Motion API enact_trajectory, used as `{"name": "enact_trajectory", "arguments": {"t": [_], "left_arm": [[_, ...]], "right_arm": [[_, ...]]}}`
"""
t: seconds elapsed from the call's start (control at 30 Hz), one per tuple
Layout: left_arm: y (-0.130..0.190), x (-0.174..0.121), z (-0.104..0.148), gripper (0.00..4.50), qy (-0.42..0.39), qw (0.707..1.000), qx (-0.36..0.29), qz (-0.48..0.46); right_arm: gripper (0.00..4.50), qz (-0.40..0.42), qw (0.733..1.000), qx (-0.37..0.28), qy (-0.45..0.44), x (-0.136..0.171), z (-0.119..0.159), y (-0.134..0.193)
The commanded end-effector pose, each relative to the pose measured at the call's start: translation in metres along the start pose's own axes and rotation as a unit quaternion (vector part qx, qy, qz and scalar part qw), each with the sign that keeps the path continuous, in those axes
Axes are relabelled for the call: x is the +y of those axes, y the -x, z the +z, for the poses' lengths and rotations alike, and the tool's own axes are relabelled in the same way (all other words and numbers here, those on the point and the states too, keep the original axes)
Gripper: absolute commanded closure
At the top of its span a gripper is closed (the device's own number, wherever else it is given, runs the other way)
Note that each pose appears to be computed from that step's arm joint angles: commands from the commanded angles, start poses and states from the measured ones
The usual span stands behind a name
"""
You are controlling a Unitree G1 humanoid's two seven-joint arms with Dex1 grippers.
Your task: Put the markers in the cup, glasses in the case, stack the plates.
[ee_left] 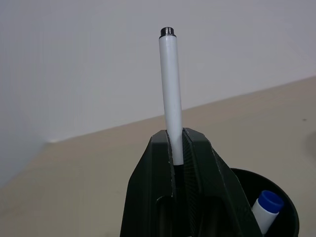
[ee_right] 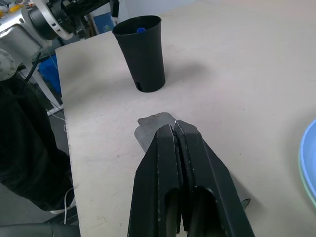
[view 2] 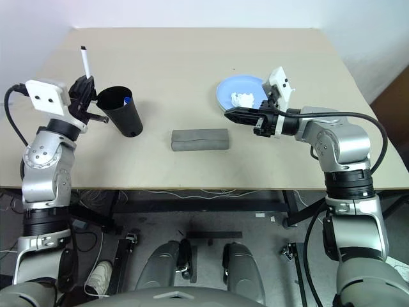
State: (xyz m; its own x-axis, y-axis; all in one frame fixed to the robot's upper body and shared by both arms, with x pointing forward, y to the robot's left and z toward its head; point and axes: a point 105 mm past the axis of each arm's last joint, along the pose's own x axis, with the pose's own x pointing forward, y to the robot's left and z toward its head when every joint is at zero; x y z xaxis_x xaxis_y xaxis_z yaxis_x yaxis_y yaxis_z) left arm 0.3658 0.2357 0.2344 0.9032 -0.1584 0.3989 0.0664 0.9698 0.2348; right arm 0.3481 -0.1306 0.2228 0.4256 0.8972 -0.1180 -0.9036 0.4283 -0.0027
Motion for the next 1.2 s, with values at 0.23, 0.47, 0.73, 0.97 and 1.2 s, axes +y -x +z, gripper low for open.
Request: {"name": "enact_trajectory", "arguments": {"t": [0.23,0.47,0.73,0.97,1.2], "left_arm": [[-0.011,-0.006,0.015,4.49,-0.004,0.999,-0.038,-0.010],[-0.011,-0.014,0.003,3.13,0.006,1.000,-0.021,-0.018],[-0.009,-0.015,0.015,0.34,0.002,0.999,-0.037,-0.030],[0.012,-0.012,0.031,0.03,0.053,0.993,-0.004,-0.106],[0.061,0.002,0.036,0.03,0.086,0.967,0.049,-0.233]], "right_arm": [[4.45,-0.012,0.999,-0.016,0.028,-0.001,0.016,0.006],[4.45,-0.018,0.999,-0.015,0.032,-0.003,0.017,0.008],[4.45,-0.020,0.999,-0.014,0.031,-0.003,0.015,0.006],[4.45,-0.016,0.999,-0.015,0.029,-0.003,0.014,0.006],[4.45,0.012,1.000,-0.016,0.023,0.004,0.009,0.006]]}}
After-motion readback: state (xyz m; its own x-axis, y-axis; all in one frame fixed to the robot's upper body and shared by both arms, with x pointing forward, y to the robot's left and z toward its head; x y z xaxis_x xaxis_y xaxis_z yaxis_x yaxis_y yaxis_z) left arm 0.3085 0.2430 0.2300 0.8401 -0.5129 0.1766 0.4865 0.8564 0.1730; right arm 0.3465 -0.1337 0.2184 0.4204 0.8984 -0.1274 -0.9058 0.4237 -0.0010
